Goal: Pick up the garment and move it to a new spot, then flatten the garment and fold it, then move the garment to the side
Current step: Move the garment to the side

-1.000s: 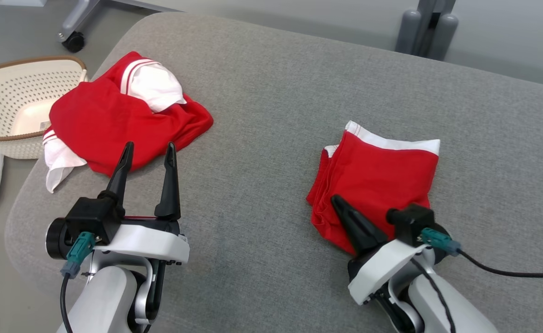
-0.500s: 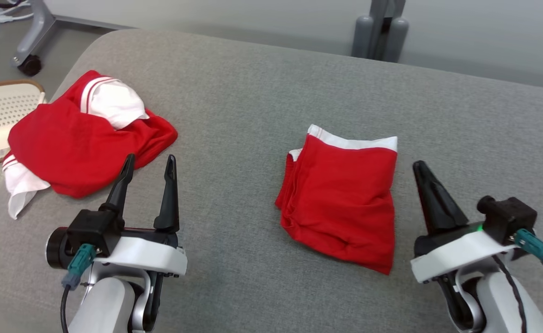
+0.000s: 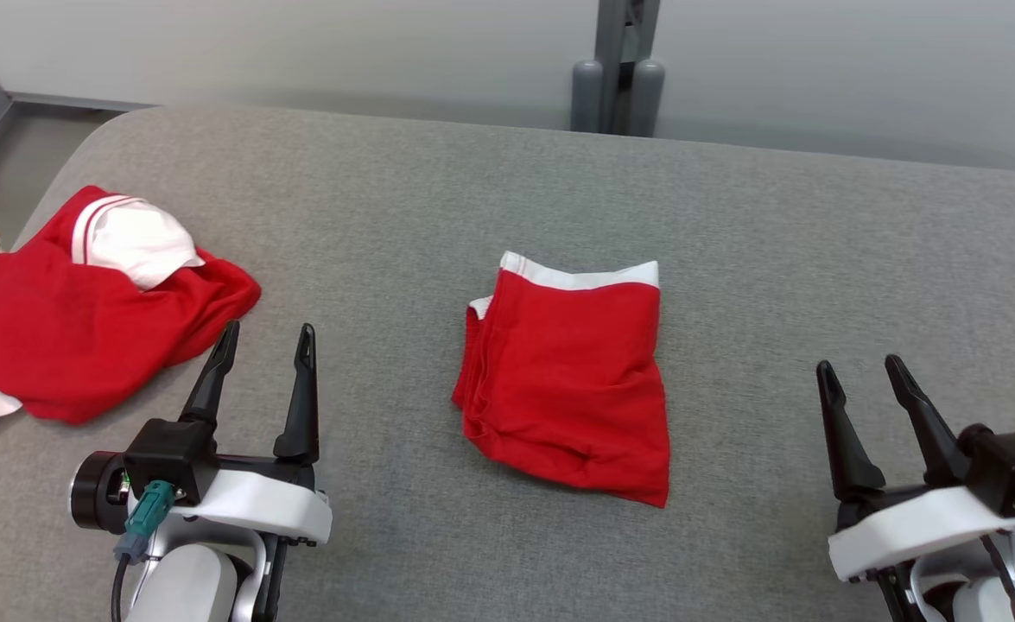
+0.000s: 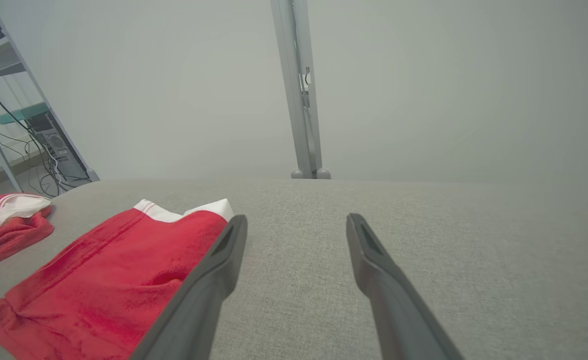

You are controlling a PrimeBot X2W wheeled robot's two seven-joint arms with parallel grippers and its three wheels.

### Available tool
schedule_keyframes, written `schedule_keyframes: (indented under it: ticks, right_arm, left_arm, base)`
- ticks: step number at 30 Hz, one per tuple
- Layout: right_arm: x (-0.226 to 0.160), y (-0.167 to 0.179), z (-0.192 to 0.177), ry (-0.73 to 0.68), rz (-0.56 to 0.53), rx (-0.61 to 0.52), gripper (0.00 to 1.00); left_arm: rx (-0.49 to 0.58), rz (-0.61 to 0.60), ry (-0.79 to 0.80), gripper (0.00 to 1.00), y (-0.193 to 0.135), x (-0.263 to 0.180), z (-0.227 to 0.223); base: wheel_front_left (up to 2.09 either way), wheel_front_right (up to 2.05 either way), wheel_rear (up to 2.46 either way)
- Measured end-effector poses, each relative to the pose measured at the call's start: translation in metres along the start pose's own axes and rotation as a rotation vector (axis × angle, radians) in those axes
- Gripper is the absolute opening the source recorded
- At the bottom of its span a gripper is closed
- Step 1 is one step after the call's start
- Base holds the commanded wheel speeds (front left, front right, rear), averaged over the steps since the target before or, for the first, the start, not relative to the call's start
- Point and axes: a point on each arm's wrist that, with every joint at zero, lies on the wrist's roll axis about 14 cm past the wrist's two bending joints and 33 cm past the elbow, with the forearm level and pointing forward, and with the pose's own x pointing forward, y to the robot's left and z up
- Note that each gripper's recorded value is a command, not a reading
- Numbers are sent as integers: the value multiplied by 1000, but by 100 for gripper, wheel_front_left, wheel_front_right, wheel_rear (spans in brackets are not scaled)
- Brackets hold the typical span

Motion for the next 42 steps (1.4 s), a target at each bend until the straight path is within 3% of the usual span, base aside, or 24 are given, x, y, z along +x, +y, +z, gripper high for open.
schedule_keyframes:
  ticks: [8, 22, 42]
  right_arm:
    - [-31, -31, -5, 44, -103, -30, 100]
    - [-34, -35, -5, 54, -120, -31, 100]
    - [23, 70, -101, 322, 228, 12, 100]
  left_arm:
    - [13, -50, 11, 100, -13, 4, -5]
    - [17, -69, 21, 100, -18, 9, -10]
    - [12, 107, -9, 100, 38, -11, 4]
  base:
    - [0, 0, 0]
    - [0, 0, 0]
    - [0, 0, 0]
